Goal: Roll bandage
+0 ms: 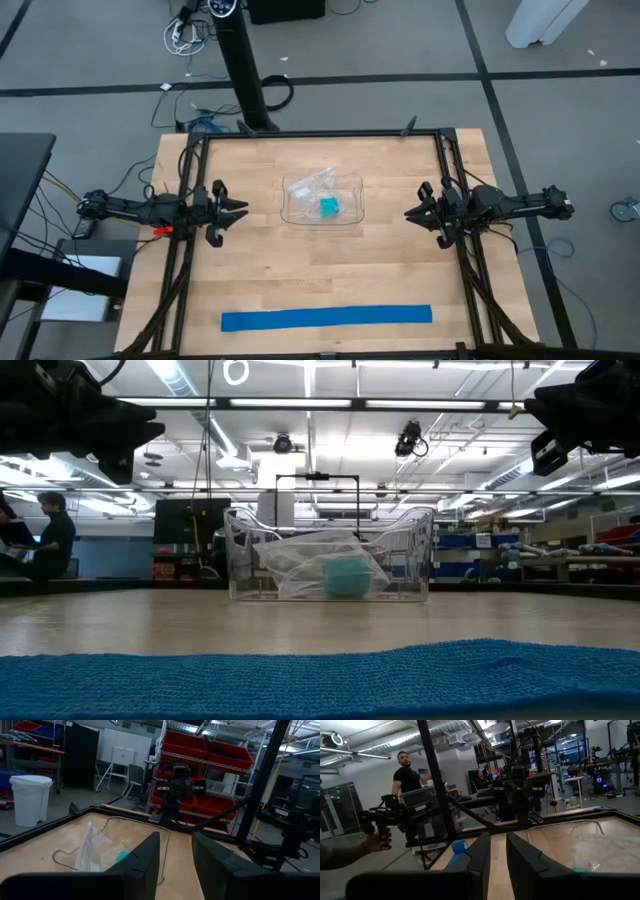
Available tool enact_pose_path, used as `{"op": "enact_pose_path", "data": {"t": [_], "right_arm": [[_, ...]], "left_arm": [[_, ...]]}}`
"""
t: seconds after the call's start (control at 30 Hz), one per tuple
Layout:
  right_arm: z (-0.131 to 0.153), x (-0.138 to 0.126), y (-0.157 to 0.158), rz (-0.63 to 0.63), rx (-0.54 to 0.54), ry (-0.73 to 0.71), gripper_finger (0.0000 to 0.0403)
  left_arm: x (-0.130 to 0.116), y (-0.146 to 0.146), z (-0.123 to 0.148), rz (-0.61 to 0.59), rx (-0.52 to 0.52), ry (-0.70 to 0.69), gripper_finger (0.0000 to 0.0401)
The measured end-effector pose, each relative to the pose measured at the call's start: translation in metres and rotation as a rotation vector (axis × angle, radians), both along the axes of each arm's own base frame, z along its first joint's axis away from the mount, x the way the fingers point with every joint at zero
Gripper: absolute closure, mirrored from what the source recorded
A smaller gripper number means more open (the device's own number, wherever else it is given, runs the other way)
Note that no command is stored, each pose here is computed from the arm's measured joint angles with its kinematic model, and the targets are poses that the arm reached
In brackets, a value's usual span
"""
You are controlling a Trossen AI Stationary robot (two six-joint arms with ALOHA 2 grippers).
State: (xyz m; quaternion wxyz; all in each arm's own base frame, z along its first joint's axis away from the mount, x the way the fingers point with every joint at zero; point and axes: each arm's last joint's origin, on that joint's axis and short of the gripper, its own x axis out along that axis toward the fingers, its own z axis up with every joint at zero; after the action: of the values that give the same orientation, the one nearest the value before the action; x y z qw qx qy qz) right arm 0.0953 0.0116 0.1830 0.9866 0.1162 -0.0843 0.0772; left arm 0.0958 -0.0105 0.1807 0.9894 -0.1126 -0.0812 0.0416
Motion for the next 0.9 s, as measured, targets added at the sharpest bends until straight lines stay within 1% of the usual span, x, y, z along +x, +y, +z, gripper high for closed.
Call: {"op": "enact_pose_path", "data": {"t": [0.33,0.5,0.63,0.9], "right_arm": [[0.000,0.000,0.000,0.000,0.000,0.000,0.0341],[0.000,0.000,0.000,0.000,0.000,-0.001,0.0341],[0.000,0.000,0.000,0.000,0.000,-0.001,0.0341],[0.000,0.000,0.000,0.000,0.000,-0.001,0.0341]], "left_arm": [[-0.002,0.000,0.010,-0.002,-0.030,-0.110,0.0280],[-0.003,0.001,0.012,0.010,-0.025,-0.123,0.0280],[-0.003,0.003,0.011,0.077,-0.041,-0.120,0.0280],[-0.003,0.003,0.012,0.076,-0.042,-0.123,0.0280]]}}
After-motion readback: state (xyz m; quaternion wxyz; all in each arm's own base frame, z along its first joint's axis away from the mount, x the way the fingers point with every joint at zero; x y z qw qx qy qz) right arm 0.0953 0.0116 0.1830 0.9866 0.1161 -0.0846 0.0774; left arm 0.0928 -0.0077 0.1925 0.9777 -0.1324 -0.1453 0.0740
